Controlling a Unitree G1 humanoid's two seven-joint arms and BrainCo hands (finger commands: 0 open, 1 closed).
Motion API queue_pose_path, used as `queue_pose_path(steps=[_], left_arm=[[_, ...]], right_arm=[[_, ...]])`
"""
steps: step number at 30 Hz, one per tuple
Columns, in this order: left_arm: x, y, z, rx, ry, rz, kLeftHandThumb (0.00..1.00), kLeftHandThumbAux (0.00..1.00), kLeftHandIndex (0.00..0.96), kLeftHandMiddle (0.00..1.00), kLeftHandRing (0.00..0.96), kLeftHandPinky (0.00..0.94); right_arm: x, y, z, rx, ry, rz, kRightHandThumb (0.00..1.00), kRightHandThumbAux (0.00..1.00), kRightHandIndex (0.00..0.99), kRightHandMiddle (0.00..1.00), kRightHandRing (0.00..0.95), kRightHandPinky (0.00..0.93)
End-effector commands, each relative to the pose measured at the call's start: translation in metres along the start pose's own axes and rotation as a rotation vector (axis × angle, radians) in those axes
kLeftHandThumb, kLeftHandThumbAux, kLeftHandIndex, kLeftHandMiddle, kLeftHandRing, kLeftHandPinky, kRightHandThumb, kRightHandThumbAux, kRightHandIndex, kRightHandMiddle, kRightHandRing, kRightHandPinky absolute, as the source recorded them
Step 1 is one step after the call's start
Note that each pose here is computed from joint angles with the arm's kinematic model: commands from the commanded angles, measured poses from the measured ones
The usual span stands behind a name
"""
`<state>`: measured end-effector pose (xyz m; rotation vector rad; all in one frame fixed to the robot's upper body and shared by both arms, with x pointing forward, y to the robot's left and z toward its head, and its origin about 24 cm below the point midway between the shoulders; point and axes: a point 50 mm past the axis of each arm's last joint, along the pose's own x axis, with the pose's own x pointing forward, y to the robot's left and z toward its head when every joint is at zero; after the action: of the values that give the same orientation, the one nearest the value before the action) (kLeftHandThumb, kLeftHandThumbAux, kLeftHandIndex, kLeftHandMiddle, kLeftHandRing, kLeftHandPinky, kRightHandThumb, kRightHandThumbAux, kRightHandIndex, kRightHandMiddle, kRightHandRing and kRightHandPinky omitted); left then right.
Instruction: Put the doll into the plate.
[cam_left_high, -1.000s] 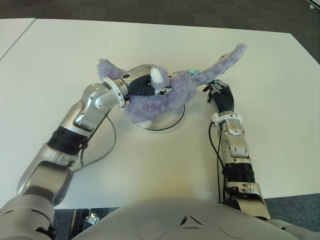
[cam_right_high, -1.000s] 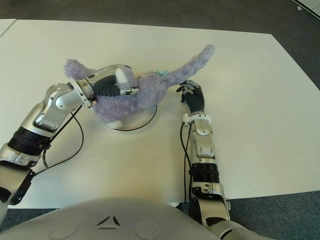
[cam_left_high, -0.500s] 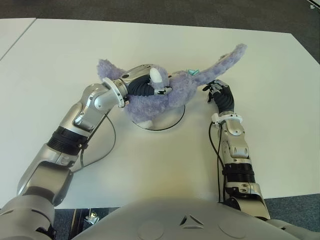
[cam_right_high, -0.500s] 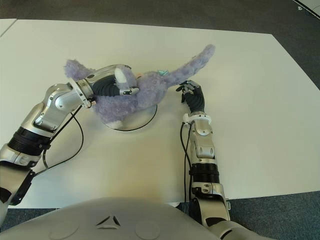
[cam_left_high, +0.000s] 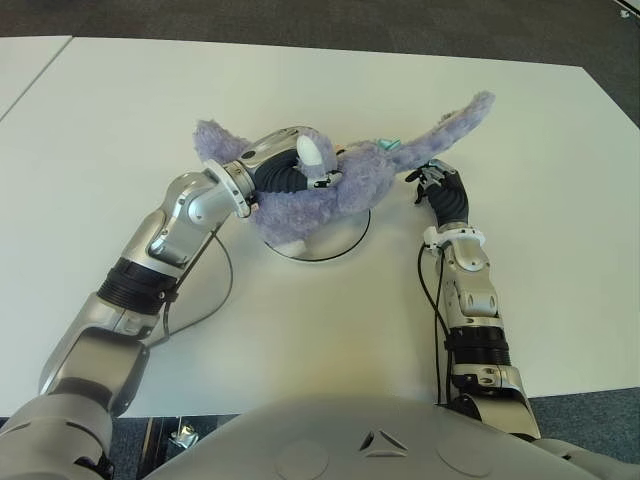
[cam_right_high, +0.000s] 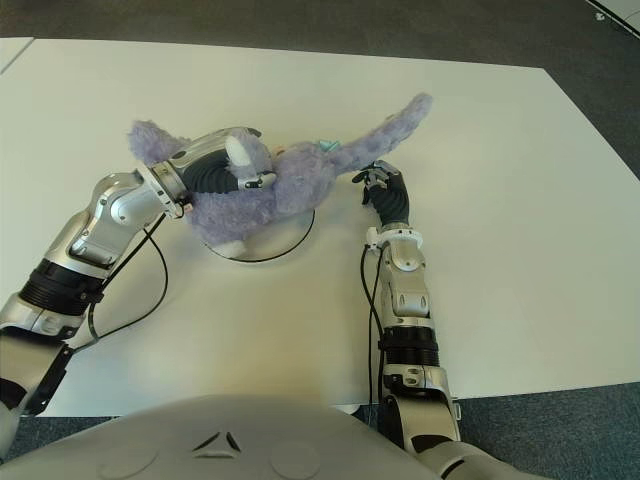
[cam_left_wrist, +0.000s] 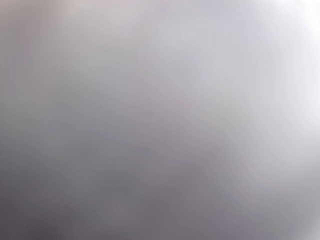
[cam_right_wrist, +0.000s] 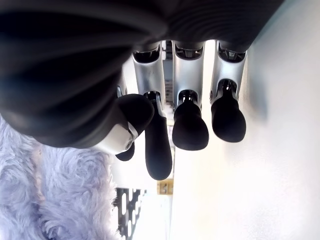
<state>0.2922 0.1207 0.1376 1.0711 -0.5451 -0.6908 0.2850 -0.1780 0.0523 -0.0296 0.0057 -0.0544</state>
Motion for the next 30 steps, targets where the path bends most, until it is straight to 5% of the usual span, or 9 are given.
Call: queue_pose_path(steps=[1, 19, 30], left_arm=[[-0.0036, -0.0124, -0.0035, -0.03, 0.015, 0.003, 0.459, 0.119, 0.0, 0.0, 0.0, 0.0], [-0.0054, -0.0108, 0.0029, -0.031, -0.015, 0.395, 0.428, 0.074, 0.0, 0.0, 0.0, 0.0], [-0.005, -0.0134, 0.0046, -0.064, 0.011, 0.452, 0.483, 0.068, 0.0, 0.0, 0.0, 0.0]], right_arm=[[-0.0191, -0.0028, -0.0368, 0.018, 0.156, -0.015, 0.846, 0.675, 0.42, 0.563, 0.755, 0.704], [-0.0193, -0.0024, -0.0357, 0.017, 0.175, -0.016, 0.846, 0.675, 0.418, 0.555, 0.758, 0.713], [-0.0191, -0.0025, -0.0352, 0.013, 0.175, -0.016, 0.847, 0.675, 0.42, 0.562, 0.76, 0.722]])
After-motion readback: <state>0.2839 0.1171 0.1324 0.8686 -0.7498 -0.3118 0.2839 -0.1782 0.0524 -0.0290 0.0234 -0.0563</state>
